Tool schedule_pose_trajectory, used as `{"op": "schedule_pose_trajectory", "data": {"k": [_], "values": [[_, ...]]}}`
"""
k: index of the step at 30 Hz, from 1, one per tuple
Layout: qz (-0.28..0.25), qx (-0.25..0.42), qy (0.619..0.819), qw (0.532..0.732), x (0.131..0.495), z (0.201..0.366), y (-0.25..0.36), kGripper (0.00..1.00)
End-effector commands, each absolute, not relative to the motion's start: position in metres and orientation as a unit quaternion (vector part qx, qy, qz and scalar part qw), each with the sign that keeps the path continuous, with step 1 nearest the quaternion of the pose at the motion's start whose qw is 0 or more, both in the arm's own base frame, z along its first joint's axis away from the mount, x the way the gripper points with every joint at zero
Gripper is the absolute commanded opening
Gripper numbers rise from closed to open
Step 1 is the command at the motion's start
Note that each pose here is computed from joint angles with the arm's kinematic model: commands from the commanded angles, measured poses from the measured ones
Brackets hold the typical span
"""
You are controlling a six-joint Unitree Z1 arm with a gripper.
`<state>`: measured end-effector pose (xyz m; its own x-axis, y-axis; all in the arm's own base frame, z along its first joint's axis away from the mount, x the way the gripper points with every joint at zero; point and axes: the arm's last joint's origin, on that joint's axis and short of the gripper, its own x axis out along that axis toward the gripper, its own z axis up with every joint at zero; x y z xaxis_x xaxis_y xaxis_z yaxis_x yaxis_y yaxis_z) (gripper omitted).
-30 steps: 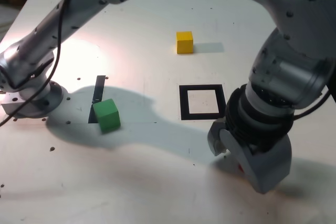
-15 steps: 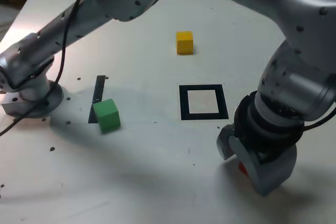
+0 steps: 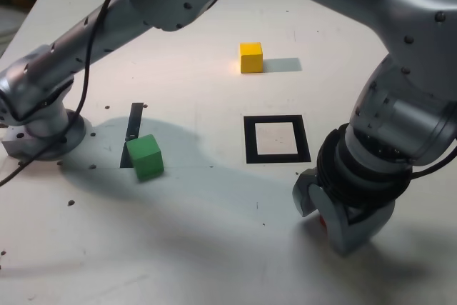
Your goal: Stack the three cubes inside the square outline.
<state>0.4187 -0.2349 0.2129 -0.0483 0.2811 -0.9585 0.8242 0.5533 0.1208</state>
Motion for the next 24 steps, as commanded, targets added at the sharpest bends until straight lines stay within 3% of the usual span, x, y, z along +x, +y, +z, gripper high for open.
{"op": "schedule_pose_trajectory", "data": {"k": [1,9,17,24], "values": [[-0.244,0.406,0.685,0.554,0.418,0.211,-0.236,0.42],[-0.222,0.377,0.696,0.570,0.407,0.232,-0.228,0.42],[-0.147,0.296,0.722,0.608,0.383,0.272,-0.193,0.42],[-0.082,0.212,0.744,0.628,0.378,0.283,-0.160,0.42]]}}
